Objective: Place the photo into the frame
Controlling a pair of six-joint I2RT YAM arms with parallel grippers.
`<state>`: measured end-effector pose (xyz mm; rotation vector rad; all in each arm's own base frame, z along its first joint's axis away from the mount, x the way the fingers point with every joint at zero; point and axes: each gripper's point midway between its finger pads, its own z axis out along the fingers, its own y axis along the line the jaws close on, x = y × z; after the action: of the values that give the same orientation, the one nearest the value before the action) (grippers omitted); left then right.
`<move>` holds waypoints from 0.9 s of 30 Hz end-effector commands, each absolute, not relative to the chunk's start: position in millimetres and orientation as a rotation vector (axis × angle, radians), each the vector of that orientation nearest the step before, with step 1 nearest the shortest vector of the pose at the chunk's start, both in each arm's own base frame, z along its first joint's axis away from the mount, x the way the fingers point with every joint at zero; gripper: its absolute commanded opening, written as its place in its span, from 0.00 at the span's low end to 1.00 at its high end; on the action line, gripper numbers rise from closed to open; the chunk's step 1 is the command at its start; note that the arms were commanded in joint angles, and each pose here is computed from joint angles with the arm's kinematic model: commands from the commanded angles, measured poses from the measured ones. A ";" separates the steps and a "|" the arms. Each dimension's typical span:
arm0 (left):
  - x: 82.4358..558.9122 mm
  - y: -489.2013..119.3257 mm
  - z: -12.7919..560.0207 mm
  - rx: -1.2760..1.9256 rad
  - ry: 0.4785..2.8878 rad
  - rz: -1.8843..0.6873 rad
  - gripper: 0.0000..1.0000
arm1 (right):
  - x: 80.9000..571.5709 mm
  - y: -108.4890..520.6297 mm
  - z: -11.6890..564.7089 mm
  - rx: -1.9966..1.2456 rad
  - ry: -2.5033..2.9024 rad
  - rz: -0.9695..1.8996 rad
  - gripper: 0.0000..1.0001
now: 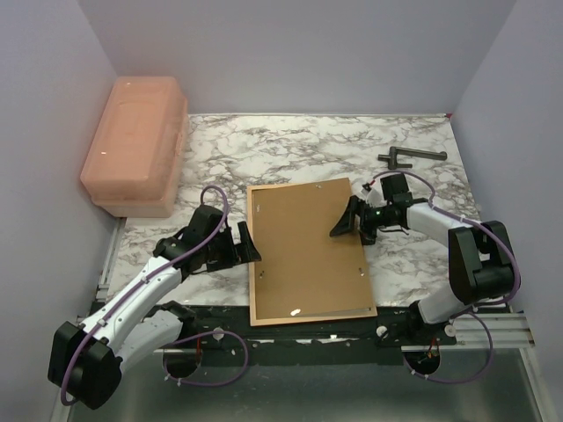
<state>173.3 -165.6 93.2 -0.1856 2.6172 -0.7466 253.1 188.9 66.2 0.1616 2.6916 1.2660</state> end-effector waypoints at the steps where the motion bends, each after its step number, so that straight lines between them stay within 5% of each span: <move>1: 167.8 -161.9 87.6 -0.174 2.634 -0.736 0.98 | 257.2 179.9 57.2 0.155 2.774 1.050 0.78; 15: 164.3 -158.3 81.1 -0.177 2.661 -0.707 0.98 | 260.3 161.1 55.8 0.182 2.833 0.769 0.99; 27: 161.5 -157.2 76.6 -0.177 2.677 -0.701 0.98 | 259.6 157.2 59.9 0.172 2.840 0.690 1.00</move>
<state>165.5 -161.0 83.9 -0.1848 2.6552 -0.7212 257.3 167.5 53.3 0.1714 2.8408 0.7980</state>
